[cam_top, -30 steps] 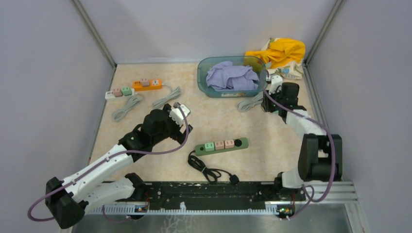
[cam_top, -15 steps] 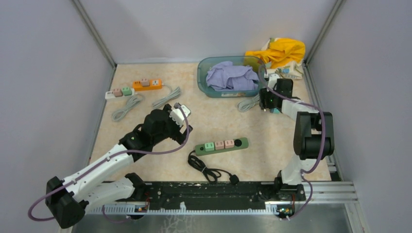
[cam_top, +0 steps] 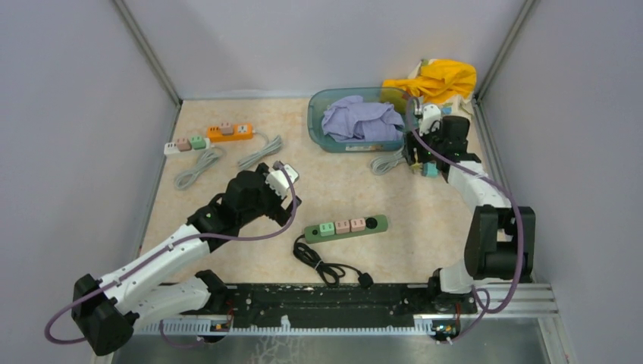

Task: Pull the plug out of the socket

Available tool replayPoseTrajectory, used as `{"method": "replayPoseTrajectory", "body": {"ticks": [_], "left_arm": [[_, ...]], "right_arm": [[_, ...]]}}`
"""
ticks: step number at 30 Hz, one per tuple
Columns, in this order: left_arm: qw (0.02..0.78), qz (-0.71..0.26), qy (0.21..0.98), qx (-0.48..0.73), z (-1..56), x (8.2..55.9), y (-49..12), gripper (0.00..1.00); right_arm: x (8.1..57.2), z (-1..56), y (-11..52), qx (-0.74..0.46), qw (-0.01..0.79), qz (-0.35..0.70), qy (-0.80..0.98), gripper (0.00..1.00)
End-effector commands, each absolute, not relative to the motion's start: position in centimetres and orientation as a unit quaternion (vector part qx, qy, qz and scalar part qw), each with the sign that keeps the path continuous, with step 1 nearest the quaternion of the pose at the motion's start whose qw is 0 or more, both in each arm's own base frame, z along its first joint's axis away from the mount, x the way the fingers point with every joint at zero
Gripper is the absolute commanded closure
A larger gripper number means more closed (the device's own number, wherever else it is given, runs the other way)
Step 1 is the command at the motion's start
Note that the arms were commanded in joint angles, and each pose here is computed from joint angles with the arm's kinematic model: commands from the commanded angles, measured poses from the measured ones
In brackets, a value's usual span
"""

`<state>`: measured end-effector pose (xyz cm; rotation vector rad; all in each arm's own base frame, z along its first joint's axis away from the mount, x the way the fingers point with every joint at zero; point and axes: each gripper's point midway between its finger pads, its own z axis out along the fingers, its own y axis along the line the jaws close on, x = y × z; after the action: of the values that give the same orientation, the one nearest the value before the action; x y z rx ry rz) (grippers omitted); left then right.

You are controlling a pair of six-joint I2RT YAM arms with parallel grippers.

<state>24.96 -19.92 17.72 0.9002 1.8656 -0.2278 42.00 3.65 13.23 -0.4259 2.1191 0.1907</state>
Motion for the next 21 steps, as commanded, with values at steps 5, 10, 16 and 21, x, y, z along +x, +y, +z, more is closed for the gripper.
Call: {"method": "replayPoseTrajectory", "body": {"ticks": [5,10,16,21], "left_arm": [[0.497,-0.086,0.775,0.38,16.8,25.1,-19.7,0.0],[0.495,-0.083,0.777,0.38,16.6,25.2,-19.7,0.0],[0.49,-0.081,0.779,0.382,16.2,25.2,-19.7,0.0],[0.49,-0.08,0.779,0.383,16.1,25.2,-19.7,0.0]], "right_arm": [[38.8,18.3,9.1,-0.288,0.5,0.197,0.793,0.34],[37.4,19.9,10.6,-0.316,0.507,0.238,0.766,0.34],[35.5,21.6,12.1,-0.352,0.514,0.276,0.732,0.34],[33.8,22.9,13.5,-0.383,0.519,0.312,0.698,0.35]]}}
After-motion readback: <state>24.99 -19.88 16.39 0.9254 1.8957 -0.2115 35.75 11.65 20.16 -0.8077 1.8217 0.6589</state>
